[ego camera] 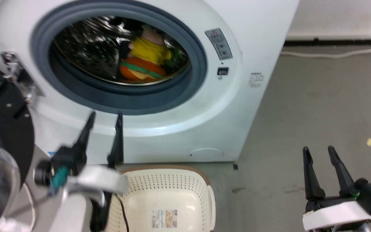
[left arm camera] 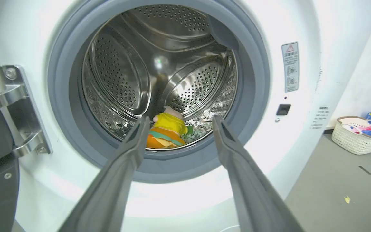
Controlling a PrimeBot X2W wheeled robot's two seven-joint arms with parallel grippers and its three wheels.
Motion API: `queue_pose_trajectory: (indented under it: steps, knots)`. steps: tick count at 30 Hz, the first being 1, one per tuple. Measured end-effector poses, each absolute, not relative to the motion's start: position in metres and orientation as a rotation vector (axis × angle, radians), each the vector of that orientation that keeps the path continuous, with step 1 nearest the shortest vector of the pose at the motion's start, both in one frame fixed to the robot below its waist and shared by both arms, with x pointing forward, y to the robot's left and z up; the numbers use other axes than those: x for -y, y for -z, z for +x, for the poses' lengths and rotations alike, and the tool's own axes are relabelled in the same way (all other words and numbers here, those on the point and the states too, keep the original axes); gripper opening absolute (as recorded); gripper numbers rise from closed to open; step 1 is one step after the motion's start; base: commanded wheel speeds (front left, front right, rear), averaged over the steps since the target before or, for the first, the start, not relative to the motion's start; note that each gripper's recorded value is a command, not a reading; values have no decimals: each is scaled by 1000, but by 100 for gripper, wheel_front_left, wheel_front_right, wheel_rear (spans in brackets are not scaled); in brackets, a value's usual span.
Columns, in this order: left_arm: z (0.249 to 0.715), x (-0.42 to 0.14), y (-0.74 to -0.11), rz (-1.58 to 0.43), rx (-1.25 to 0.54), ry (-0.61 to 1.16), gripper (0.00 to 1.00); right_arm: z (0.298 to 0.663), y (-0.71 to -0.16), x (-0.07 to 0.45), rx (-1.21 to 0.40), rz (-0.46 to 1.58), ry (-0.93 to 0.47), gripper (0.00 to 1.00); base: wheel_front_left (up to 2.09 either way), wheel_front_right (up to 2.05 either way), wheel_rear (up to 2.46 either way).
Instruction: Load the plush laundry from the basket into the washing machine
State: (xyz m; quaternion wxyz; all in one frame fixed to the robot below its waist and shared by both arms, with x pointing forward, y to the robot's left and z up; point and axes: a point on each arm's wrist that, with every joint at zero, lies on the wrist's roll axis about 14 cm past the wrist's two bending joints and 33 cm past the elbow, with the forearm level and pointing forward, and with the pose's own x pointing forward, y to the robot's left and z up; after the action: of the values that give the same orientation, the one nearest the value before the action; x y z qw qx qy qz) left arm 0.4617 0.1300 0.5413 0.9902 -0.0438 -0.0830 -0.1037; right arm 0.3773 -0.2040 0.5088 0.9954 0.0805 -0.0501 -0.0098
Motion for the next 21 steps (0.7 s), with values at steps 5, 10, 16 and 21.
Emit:
queue_pose_trajectory:
  steps: [5, 10, 16, 21]
  knots:
    - [419, -142, -538, -114, 165, 141, 100, 369, -515, 195, 117, 165, -8, 100, 0, 0, 0]
    - [390, -148, -531, -44, 152, 98, 100, 365, -520, 186, 129, 169, -36, 100, 0, 0, 0]
    - [379, -147, -527, -4, 143, 99, 100, 362, -520, 178, 129, 173, -61, 100, 0, 0, 0]
    - [370, -146, -510, 10, 91, 109, 100, 357, -520, 177, 127, 176, -63, 100, 0, 0, 0]
